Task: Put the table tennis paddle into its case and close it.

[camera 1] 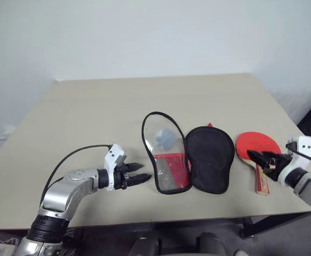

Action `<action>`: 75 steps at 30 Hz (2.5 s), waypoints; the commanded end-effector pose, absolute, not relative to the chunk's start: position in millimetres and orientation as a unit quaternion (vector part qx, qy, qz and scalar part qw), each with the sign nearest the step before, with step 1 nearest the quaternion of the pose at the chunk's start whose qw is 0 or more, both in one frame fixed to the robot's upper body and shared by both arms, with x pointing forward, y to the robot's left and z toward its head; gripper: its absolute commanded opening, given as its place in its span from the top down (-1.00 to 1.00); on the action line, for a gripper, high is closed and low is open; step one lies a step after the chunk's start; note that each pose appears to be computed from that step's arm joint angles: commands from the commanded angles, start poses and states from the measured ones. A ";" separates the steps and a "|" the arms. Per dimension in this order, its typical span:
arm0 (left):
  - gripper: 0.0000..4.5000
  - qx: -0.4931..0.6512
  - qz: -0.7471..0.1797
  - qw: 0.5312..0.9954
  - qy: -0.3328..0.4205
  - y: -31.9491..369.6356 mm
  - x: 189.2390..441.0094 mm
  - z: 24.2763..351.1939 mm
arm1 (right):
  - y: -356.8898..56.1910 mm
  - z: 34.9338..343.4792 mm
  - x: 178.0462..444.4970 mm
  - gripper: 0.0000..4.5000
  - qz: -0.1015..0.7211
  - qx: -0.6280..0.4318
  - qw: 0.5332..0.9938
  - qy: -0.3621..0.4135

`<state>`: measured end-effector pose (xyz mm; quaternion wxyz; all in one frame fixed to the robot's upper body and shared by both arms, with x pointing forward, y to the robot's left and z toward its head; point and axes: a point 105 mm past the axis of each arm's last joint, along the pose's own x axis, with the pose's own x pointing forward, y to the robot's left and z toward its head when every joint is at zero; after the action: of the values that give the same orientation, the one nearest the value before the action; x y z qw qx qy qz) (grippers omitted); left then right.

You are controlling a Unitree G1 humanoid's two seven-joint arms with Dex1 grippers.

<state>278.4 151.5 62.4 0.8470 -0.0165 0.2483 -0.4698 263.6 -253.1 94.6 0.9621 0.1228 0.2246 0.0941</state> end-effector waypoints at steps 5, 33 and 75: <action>-0.52 0.000 -0.494 0.841 0.223 141.3 292.1 71.2 | -279.5 92.3 246.5 -0.48 0.023 0.120 0.962 0.243; -0.52 -0.005 -0.489 0.841 0.229 137.3 286.4 64.1 | -268.6 45.7 255.4 0.22 0.009 0.108 0.939 0.326; -0.52 0.005 -0.508 0.828 0.237 129.0 292.6 64.9 | -119.5 93.4 260.5 0.48 0.151 0.245 0.918 0.273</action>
<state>289.5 132.4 55.2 0.8282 -0.0025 0.2530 -0.5000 254.9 -120.9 79.7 0.9095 0.2436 0.3025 0.1483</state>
